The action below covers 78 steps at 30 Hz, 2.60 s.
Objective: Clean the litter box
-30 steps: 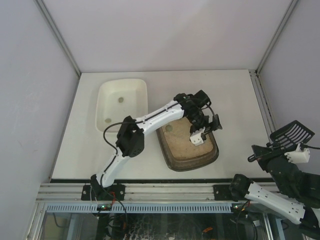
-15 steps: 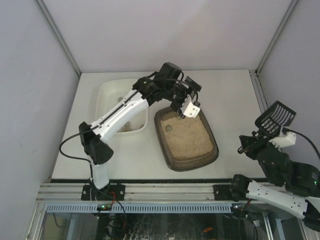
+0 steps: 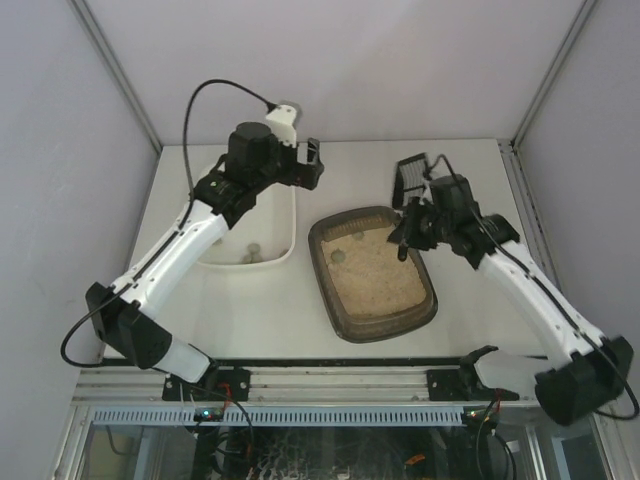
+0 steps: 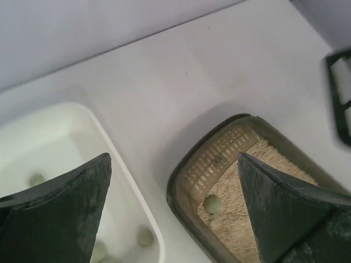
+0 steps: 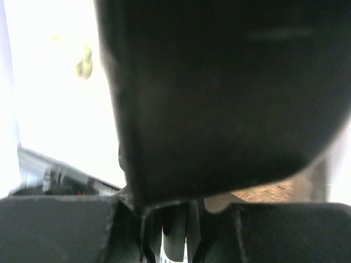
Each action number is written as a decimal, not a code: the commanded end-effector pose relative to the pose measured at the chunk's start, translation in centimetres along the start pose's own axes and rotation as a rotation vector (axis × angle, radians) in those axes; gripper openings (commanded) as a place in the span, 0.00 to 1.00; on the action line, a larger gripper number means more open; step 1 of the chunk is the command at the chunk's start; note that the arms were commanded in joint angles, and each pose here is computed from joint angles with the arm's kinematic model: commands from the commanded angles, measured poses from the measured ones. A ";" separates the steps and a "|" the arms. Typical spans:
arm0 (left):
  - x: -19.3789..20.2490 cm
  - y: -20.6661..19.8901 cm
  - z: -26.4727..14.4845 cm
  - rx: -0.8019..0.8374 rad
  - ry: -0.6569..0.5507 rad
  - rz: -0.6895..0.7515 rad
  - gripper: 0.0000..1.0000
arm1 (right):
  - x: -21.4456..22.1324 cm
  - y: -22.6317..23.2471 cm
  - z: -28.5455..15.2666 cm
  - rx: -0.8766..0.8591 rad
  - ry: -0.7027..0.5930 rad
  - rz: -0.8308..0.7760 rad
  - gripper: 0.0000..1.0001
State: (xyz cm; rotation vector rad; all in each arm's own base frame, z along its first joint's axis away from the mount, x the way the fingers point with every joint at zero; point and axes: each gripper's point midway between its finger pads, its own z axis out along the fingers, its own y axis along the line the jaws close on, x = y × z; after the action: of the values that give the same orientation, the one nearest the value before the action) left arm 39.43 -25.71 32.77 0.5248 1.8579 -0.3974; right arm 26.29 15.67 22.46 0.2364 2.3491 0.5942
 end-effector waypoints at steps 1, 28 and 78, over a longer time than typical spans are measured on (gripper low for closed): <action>-2.2 2.6 -3.5 -0.084 -0.124 -0.428 1.00 | 3.4 8.6 -1.7 -0.504 0.322 -0.263 0.00; 5.6 5.2 1.1 -0.130 -0.122 -0.870 1.00 | 14.2 1.0 1.4 0.083 1.038 -0.039 0.00; 8.3 4.3 2.2 -0.065 -0.063 -0.882 1.00 | 16.1 6.8 9.3 -0.228 1.104 0.160 0.00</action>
State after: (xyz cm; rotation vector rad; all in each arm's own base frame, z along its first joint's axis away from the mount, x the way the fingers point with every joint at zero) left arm 41.05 -21.77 24.38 -0.3920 1.9629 -0.8836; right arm 19.87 27.09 9.11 -0.0419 3.3972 0.9909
